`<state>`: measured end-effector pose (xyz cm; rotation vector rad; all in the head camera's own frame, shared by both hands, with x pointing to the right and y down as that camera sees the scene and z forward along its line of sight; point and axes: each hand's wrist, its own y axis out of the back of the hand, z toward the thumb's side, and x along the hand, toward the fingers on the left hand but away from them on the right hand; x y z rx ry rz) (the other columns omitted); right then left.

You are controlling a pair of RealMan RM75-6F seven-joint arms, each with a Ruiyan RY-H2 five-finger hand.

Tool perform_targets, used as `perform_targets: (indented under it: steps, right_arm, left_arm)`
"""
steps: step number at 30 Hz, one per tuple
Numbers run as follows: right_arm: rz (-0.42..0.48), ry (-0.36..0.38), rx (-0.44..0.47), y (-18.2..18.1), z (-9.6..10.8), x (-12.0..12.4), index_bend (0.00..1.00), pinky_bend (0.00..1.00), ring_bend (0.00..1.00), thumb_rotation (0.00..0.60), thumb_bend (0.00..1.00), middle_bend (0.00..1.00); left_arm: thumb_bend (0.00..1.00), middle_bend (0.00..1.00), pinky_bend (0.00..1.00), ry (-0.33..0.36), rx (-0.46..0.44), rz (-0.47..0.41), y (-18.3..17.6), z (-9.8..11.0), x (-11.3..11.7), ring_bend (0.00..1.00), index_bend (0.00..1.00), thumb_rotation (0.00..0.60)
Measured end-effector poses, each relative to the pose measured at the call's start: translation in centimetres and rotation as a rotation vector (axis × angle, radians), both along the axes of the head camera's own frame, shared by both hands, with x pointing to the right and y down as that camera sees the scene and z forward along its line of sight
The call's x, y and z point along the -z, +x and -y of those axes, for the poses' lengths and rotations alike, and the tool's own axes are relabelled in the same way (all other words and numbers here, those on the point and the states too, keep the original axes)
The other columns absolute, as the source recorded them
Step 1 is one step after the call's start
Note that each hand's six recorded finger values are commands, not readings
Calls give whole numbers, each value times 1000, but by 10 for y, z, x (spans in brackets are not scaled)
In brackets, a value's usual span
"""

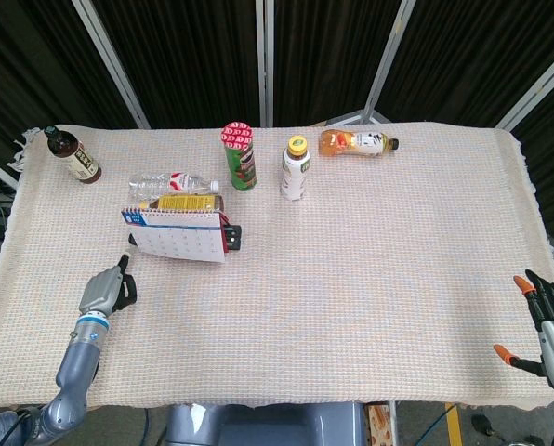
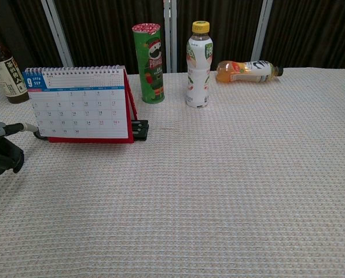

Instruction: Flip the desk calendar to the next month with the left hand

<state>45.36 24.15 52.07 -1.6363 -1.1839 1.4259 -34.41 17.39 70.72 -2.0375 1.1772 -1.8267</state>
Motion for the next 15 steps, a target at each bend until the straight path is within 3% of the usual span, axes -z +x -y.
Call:
perform_targets:
  steps: [8, 15]
  right_arm:
    - [4, 1, -4, 1, 1, 0, 0, 0, 0, 600, 0, 0]
    - [4, 0, -9, 2, 1, 0, 0, 0, 0, 600, 0, 0]
  left_arm:
    - [859, 650, 610, -6, -20, 0, 17, 11, -11, 682, 0, 600]
    - [859, 650, 610, 27, -42, -18, 38, 27, -9, 682, 0, 600]
